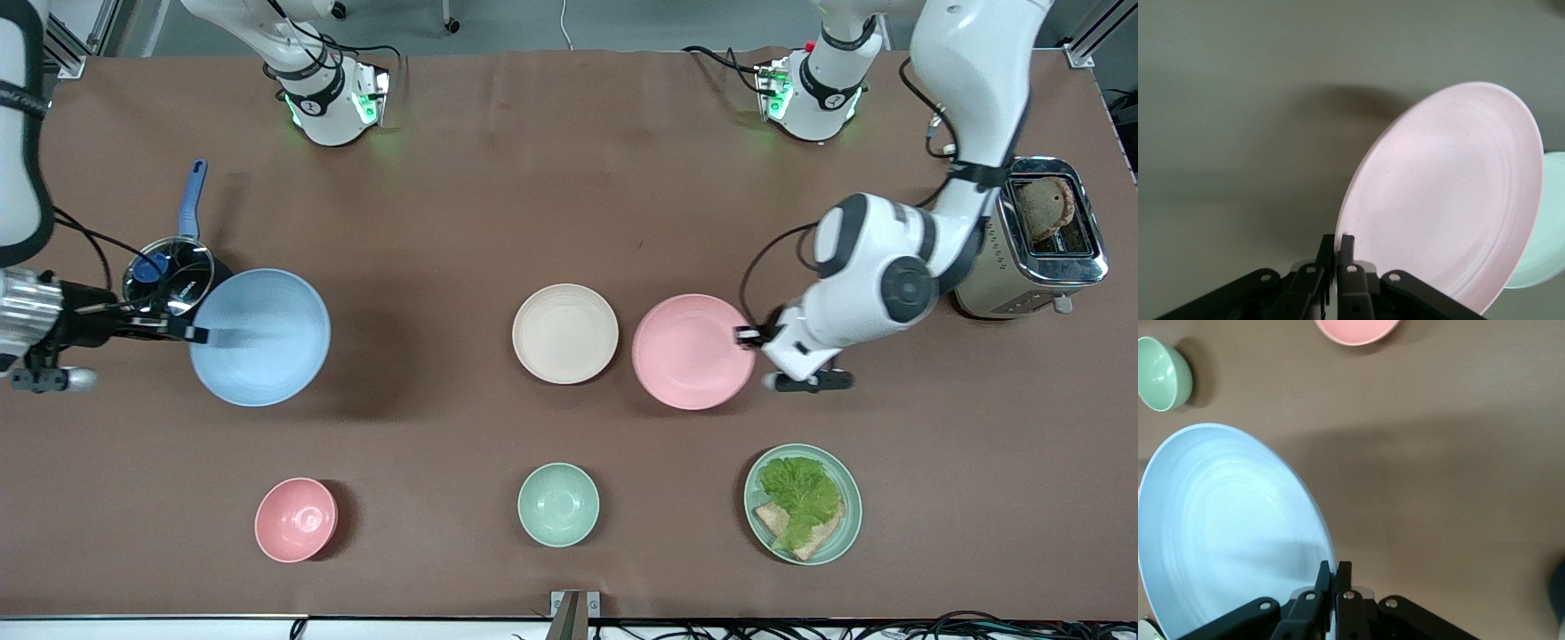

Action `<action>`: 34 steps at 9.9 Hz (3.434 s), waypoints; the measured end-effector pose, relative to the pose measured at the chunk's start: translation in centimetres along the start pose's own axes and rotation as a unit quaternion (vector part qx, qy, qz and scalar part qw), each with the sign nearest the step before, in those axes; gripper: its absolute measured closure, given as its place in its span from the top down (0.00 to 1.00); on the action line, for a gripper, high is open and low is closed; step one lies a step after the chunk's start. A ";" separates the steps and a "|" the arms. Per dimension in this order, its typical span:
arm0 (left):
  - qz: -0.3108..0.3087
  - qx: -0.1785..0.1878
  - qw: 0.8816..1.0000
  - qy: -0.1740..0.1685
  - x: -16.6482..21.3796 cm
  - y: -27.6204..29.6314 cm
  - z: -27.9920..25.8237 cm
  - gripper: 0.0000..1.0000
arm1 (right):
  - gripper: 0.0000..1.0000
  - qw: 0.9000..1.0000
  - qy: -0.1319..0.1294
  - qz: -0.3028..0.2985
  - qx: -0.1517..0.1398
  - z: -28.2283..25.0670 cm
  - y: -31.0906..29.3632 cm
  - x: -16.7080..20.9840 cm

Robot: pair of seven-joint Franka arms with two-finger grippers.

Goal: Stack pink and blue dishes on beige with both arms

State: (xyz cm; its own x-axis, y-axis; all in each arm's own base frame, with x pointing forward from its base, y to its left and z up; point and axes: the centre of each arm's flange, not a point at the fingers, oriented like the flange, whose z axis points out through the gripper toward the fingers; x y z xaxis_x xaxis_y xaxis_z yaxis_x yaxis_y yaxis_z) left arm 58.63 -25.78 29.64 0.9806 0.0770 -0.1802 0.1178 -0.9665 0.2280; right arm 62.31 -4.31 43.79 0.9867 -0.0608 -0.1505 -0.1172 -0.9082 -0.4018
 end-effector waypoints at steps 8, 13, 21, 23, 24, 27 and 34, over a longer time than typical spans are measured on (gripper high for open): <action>-0.082 0.009 0.996 -0.042 -7.6 14.3 10.5 0.09 | 0.04 0.999 0.052 -0.016 -0.005 13.3 -11.7 -2.4; -0.093 -0.008 0.995 -0.019 -7.1 14.0 10.6 0.44 | 0.04 0.997 0.072 -0.010 -0.001 19.6 -16.7 -5.1; -0.037 0.089 0.988 0.120 -3.9 1.8 -7.6 1.00 | 0.04 0.997 0.076 0.015 0.018 34.7 -23.3 -10.4; -0.021 0.104 0.983 0.150 -4.1 -2.7 -12.4 1.00 | 0.05 0.997 0.075 0.014 0.018 36.8 -23.4 -10.8; -0.021 0.111 0.981 0.159 -4.7 -4.3 -15.0 1.00 | 0.05 0.997 0.074 0.014 0.018 37.2 -23.3 -10.9; 0.008 0.130 0.976 0.175 -7.1 -9.2 -23.5 1.00 | 0.46 0.997 0.077 0.014 0.020 37.0 -23.4 -10.7; 0.052 0.101 0.986 0.125 -17.0 -15.7 -41.2 1.00 | 1.00 0.989 0.104 -0.002 -0.109 7.8 -18.1 -8.5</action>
State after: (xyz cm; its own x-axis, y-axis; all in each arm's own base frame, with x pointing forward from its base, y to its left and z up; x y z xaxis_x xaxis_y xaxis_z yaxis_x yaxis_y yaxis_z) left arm 46.61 -1.86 68.60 0.9967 0.0077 0.0809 0.0050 -0.9994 0.0331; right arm 55.20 15.88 45.26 0.9916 -0.1198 0.0485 -0.1083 -0.9748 -0.1949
